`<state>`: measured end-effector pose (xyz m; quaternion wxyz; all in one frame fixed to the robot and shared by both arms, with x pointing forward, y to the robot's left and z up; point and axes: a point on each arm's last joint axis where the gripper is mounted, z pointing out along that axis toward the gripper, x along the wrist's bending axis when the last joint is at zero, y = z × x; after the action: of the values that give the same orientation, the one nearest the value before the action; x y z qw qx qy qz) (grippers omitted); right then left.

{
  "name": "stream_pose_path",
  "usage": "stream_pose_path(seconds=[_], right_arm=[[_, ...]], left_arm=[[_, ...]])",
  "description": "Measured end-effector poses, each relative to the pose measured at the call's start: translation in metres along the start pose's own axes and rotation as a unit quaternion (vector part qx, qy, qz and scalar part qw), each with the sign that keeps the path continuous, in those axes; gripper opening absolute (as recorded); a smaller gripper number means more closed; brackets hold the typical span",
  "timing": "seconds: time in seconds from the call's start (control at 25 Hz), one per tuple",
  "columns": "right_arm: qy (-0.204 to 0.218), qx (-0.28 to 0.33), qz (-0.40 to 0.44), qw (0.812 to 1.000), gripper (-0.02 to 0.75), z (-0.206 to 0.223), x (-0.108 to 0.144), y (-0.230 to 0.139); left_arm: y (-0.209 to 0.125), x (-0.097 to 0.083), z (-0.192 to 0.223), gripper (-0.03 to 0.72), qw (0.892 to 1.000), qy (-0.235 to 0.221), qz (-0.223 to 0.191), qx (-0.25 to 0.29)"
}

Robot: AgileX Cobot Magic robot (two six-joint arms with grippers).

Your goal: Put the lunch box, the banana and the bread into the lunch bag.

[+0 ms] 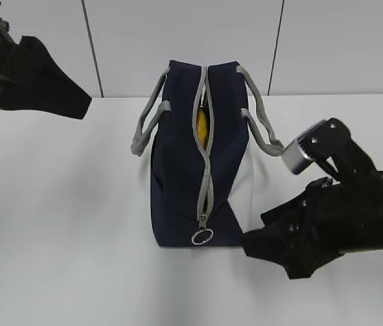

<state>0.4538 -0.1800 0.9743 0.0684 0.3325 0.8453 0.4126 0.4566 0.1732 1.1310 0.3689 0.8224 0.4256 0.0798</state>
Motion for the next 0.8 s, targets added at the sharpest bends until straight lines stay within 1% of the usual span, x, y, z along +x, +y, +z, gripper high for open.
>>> stream_pose_path(seconds=[0.08,0.16,0.2,0.24,0.36,0.4,0.52,0.6,0.8], right_arm=[[0.022,0.016,-0.037,0.999,0.416,0.009,-0.001,-0.006],[0.044,0.03,-0.054,0.997,0.416,0.018,-0.001,-0.012],[0.044,0.03,-0.054,0.997,0.416,0.018,-0.001,-0.012],[0.061,0.029,-0.051,0.996,0.416,0.025,-0.002,-0.015],[0.079,0.005,-0.055,0.995,0.416,0.031,-0.001,-0.014],[0.081,-0.003,-0.062,0.995,0.416,0.033,-0.002,-0.013],[0.077,-0.02,-0.129,0.988,0.416,0.038,-0.005,-0.014],[0.074,-0.025,-0.159,0.984,0.416,0.043,-0.007,-0.016],[0.07,-0.024,-0.165,0.984,0.416,0.057,-0.014,-0.023]], left_arm=[[0.0,0.0,0.0,0.383,1.0,0.001,0.001,0.0],[0.0,0.0,0.0,0.375,1.0,0.002,0.002,0.001],[0.0,0.0,0.0,0.373,1.0,0.003,0.003,0.001],[0.0,0.0,0.0,0.372,1.0,0.003,0.003,0.001],[0.0,0.001,0.0,0.371,1.0,0.004,0.004,0.001],[0.0,0.001,0.0,0.371,1.0,0.005,0.005,0.002],[0.0,0.001,0.0,0.371,1.0,0.006,0.006,0.003],[-0.001,0.001,0.0,0.371,1.0,0.006,0.007,0.004],[-0.001,0.001,0.0,0.371,1.0,0.007,0.008,0.004]])
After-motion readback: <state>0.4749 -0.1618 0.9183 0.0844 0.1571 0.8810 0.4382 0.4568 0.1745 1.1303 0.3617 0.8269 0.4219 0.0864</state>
